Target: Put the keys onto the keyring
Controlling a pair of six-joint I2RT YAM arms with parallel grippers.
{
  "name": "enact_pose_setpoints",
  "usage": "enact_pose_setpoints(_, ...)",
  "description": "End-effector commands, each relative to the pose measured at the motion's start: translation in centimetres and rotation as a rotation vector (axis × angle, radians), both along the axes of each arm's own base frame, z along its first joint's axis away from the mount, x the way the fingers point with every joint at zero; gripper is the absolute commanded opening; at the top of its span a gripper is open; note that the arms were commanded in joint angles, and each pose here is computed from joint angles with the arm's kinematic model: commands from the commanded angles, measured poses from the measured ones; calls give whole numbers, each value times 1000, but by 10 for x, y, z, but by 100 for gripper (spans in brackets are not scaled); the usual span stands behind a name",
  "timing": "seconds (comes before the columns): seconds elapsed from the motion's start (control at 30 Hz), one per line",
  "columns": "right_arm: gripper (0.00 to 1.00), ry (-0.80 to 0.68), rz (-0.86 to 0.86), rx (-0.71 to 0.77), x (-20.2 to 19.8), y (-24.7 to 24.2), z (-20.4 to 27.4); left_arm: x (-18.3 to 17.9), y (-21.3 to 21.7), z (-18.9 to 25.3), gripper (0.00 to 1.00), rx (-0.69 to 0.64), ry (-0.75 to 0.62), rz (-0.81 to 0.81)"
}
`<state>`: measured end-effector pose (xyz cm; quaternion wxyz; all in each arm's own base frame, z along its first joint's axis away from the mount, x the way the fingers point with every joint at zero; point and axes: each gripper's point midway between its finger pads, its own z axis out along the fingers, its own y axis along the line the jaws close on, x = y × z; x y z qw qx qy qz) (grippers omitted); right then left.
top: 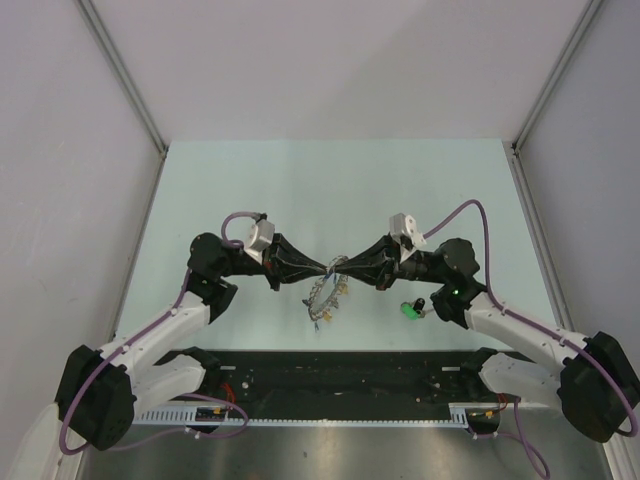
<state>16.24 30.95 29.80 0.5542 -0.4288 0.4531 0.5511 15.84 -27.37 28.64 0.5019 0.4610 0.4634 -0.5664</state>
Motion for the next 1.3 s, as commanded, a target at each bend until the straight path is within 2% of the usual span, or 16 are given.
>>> enact_pose_setpoints(0.0, 0, -84, -19, 59, -1, -4, 30, -2, 0, 14, 0, -40, -60, 2)
enact_pose_setpoints(1.27, 0, -76, 46, 56, -8, 6, 22, -4, 0, 14, 0, -43, -59, -11)
